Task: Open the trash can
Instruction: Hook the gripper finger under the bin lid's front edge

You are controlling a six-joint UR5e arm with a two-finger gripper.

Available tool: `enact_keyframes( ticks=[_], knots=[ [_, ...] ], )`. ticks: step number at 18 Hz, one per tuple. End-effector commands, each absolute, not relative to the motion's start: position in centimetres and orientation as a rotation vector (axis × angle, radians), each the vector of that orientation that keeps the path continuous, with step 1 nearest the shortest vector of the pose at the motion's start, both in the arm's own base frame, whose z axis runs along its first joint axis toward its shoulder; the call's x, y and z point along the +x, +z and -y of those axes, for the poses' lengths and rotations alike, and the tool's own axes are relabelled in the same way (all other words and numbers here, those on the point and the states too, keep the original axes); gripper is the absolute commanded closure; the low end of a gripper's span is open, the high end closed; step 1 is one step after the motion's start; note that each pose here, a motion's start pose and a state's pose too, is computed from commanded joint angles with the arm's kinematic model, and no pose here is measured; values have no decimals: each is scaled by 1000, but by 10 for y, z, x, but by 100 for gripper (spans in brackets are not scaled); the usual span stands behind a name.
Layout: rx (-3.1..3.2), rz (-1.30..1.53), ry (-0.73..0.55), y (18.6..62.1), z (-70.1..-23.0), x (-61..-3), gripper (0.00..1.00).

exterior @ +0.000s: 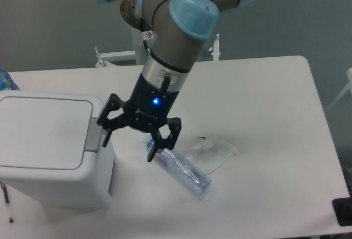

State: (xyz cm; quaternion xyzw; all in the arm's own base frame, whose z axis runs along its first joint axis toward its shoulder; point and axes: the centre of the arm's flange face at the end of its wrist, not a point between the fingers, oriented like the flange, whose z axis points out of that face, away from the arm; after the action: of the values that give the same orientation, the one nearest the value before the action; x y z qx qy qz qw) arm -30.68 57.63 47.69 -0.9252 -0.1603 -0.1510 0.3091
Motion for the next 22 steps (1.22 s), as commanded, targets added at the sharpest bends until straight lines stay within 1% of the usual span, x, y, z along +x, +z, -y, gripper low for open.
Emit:
enact_keyframes(
  ticks=[3,8,22],
  knots=[
    [-2465,437,-385,471,-572,-304,0],
    [-2468,437,-380,473,-565,-296,0],
    [-2489,450,-373,463,-566,-298,0]
  ],
)
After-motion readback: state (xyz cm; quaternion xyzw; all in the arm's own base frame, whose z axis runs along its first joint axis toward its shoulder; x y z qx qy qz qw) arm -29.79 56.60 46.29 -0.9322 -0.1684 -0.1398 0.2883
